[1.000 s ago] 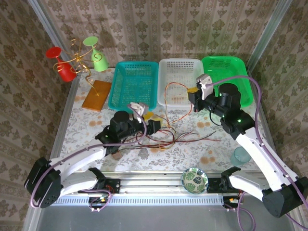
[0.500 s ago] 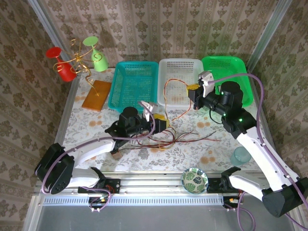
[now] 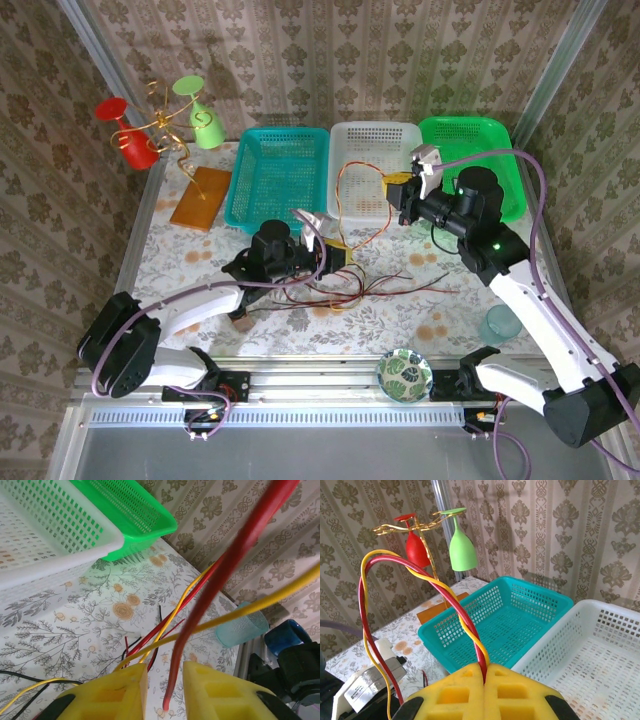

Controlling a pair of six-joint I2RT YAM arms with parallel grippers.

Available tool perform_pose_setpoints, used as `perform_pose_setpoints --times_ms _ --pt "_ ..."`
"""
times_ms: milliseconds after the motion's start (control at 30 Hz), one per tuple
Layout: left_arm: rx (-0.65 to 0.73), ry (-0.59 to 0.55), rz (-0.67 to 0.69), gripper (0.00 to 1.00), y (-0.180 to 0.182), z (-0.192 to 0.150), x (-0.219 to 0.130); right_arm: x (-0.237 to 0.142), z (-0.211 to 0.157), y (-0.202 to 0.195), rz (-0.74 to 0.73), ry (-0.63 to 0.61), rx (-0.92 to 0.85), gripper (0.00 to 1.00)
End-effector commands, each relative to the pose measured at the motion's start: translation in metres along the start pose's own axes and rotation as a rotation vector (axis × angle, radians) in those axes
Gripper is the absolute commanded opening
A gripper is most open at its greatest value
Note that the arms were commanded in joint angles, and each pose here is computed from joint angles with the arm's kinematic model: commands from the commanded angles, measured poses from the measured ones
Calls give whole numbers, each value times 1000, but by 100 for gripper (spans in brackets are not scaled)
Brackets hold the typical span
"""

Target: Untangle the cables

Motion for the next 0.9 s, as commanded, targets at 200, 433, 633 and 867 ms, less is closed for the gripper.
perform_pose_setpoints --times_ms 200,433,633,867 --pt "-13 -39 6 15 3 13 -3 -1 9 7 39 -25 -3 2" --pt "-96 -73 25 0 3 25 -18 7 -16 -15 -74 86 1 6" --pt "-188 96 32 0 -6 27 -29 21 -69 -50 -155 235 93 11" --pt "-274 -16 17 0 -6 48 -38 34 -98 -57 -110 343 149 27"
Point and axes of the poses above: each hand's point on the last joint's axis, 136 mm out from that joint toward the fingers, its own x axis out along the fingers, its own y axis along the line the jaws close on, z = x × y, the point moved 4 cm from there along -x, back along the fingers, and after that the axes turned 14 degrees about x, right-handed, at the moved point
